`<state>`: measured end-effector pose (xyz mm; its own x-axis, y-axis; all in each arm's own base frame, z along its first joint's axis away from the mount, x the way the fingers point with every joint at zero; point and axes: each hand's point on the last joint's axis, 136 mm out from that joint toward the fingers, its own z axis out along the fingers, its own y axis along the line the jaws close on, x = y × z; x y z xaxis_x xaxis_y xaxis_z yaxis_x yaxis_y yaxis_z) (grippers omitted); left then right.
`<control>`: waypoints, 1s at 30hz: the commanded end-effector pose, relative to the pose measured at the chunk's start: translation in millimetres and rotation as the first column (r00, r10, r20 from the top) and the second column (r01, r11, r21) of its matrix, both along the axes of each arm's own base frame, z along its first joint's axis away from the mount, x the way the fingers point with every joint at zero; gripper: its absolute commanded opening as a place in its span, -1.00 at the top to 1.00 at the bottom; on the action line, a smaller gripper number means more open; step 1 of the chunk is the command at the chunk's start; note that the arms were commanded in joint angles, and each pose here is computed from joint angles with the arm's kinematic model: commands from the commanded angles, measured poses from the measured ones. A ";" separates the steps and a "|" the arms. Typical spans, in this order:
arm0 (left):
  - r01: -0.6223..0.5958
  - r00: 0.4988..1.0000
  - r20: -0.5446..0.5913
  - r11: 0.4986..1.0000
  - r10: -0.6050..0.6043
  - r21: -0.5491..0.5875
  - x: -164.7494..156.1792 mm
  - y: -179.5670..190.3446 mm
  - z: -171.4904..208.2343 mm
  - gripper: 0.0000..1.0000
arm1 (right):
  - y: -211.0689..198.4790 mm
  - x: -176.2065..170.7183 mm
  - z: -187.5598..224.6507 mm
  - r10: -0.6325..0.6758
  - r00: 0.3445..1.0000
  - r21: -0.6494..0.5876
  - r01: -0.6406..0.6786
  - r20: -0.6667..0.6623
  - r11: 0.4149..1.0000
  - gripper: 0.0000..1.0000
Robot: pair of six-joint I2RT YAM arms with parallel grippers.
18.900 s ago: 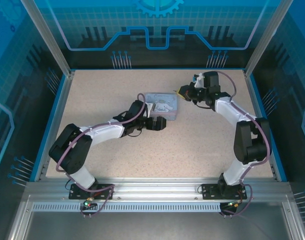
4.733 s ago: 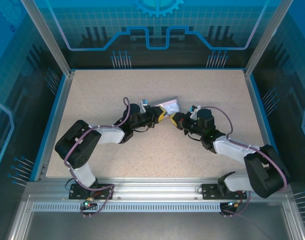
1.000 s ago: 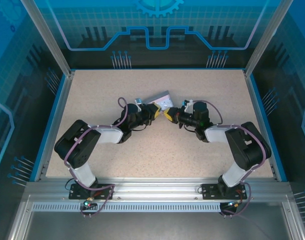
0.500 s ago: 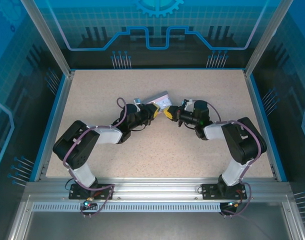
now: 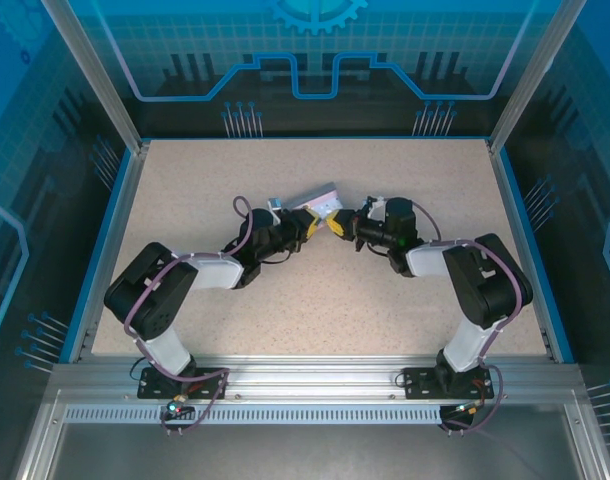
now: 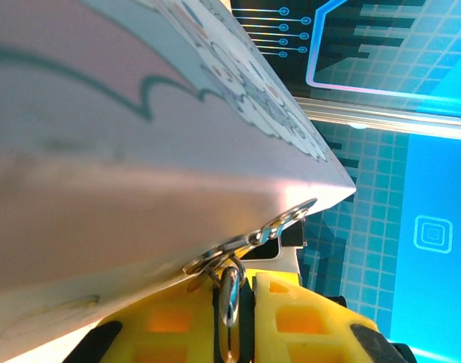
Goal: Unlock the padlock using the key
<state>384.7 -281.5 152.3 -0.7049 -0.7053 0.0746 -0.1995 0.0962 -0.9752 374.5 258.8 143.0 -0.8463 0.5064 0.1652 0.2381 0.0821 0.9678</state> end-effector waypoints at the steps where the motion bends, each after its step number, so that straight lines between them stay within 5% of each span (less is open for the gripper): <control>1: 0.146 0.985 0.104 0.987 -0.139 -0.061 -25.9 -28.1 41.3 1.00 | 14.5 -14.8 0.3 0.005 1.000 -0.015 -0.005 0.029 1.000 1.00; 19: 0.082 0.992 0.099 0.995 -0.076 -0.055 -19.1 -20.6 39.5 1.00 | 41.9 -40.3 -0.6 -0.037 0.999 -0.021 0.038 0.025 0.999 1.00; 30: 0.088 0.993 0.077 0.996 -0.088 0.001 -20.9 -17.2 20.3 1.00 | 10.7 -57.7 -7.1 -0.081 0.996 -0.080 0.083 0.022 0.993 1.00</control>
<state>368.7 -293.9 152.1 -0.7370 -0.6727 0.0651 -0.2004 0.1255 -0.9716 325.5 272.9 127.6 -0.7912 0.5952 0.1406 0.2598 0.1190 0.9583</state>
